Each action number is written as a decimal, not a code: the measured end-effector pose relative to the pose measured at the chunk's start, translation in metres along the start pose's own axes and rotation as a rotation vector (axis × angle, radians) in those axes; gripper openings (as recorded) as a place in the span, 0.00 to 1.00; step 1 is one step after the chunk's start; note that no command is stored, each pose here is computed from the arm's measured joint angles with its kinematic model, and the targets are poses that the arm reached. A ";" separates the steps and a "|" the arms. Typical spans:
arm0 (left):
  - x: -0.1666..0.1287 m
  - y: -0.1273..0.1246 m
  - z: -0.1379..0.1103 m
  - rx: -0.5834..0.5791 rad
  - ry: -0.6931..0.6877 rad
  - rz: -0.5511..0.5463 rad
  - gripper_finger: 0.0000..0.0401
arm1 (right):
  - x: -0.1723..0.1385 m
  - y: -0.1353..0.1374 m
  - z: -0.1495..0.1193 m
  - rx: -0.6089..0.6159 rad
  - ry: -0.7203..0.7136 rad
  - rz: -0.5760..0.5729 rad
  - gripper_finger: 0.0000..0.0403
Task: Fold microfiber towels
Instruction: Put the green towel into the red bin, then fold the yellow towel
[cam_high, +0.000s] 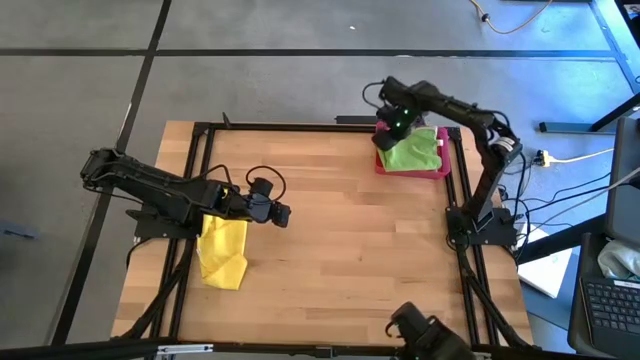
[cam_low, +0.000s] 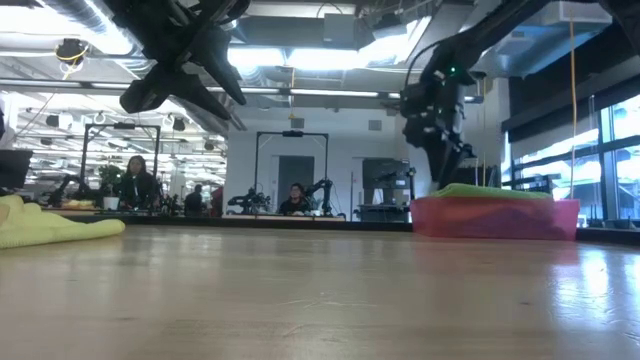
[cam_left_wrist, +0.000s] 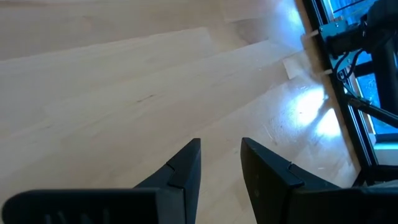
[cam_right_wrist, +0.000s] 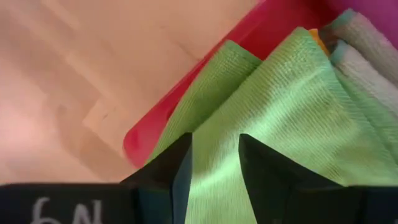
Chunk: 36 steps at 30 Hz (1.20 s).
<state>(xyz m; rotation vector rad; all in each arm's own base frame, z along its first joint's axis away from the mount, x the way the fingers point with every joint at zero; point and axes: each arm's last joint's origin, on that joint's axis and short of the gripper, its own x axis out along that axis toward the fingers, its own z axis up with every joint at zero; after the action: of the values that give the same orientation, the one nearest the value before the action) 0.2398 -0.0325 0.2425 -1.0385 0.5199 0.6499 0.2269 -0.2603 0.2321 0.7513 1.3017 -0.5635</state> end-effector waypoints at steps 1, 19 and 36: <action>0.000 0.000 0.000 -0.001 0.005 -0.001 0.26 | 0.006 0.001 -0.001 0.011 -0.004 -0.007 0.33; 0.000 -0.001 -0.002 -0.008 0.075 -0.019 0.26 | 0.065 -0.023 -0.007 0.177 -0.067 -0.187 0.33; 0.000 -0.001 -0.002 -0.004 0.074 -0.019 0.26 | -0.011 -0.007 0.009 0.072 -0.089 -0.128 0.33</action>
<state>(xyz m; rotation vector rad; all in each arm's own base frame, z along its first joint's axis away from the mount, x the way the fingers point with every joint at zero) 0.2400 -0.0345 0.2421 -1.0732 0.5726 0.5981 0.2255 -0.2722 0.2420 0.6971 1.2579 -0.7421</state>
